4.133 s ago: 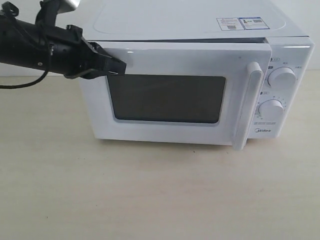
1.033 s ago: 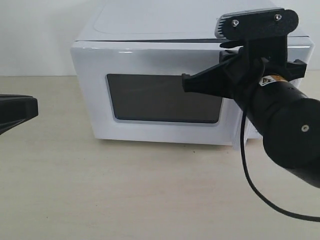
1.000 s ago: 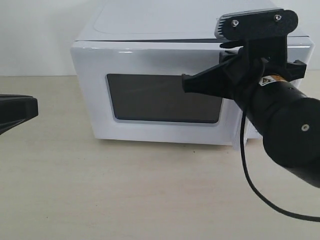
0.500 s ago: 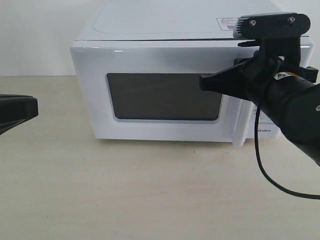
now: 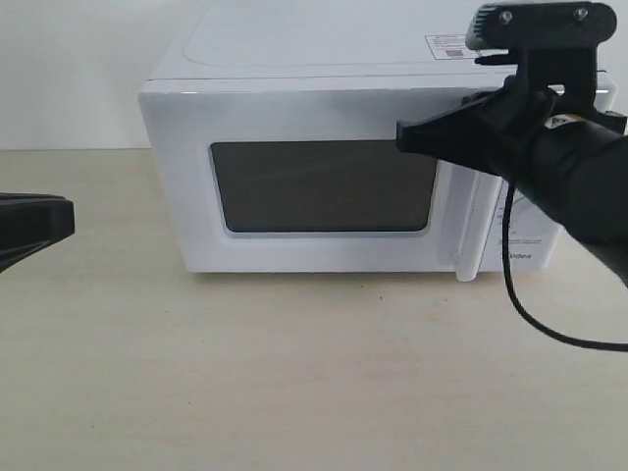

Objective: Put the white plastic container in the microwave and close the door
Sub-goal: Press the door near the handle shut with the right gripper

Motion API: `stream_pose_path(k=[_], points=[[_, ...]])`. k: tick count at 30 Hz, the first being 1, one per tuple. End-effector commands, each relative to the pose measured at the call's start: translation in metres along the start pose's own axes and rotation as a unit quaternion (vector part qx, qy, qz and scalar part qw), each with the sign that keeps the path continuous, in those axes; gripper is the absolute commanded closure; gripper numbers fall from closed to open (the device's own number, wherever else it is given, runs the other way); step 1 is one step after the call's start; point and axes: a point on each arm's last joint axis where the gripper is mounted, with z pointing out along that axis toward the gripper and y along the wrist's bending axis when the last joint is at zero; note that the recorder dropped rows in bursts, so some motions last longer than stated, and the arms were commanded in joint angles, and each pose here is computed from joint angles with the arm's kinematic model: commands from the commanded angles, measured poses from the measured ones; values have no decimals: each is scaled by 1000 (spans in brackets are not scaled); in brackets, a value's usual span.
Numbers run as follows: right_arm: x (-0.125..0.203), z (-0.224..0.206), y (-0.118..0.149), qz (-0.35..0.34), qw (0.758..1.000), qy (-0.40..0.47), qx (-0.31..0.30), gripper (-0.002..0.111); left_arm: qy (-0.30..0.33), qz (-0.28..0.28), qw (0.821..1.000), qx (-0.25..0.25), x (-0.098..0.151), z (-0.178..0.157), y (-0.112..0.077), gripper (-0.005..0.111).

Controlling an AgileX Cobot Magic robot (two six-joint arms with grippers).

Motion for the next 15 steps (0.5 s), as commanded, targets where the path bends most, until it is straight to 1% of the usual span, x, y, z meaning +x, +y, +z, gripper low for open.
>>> stream_pose_path(k=[1, 5, 9, 12, 15], points=[[-13, 8, -10, 11, 1000, -9, 10, 108, -1, 0, 1000, -7, 1, 0, 1, 102], [-14, -10, 7, -1, 999, -8, -36, 108, -1, 0, 1000, -7, 1, 0, 1, 102], [-10, -51, 28, -11, 994, -16, -105, 108, -1, 0, 1000, -6, 1, 0, 1, 102], [-2, -78, 30, -37, 990, -25, -137, 108, 5, 0, 1000, 6, 2, 0, -1, 102], [2, -95, 24, -51, 986, -34, -154, 108, 8, 0, 1000, 11, 3, 0, -2, 102]])
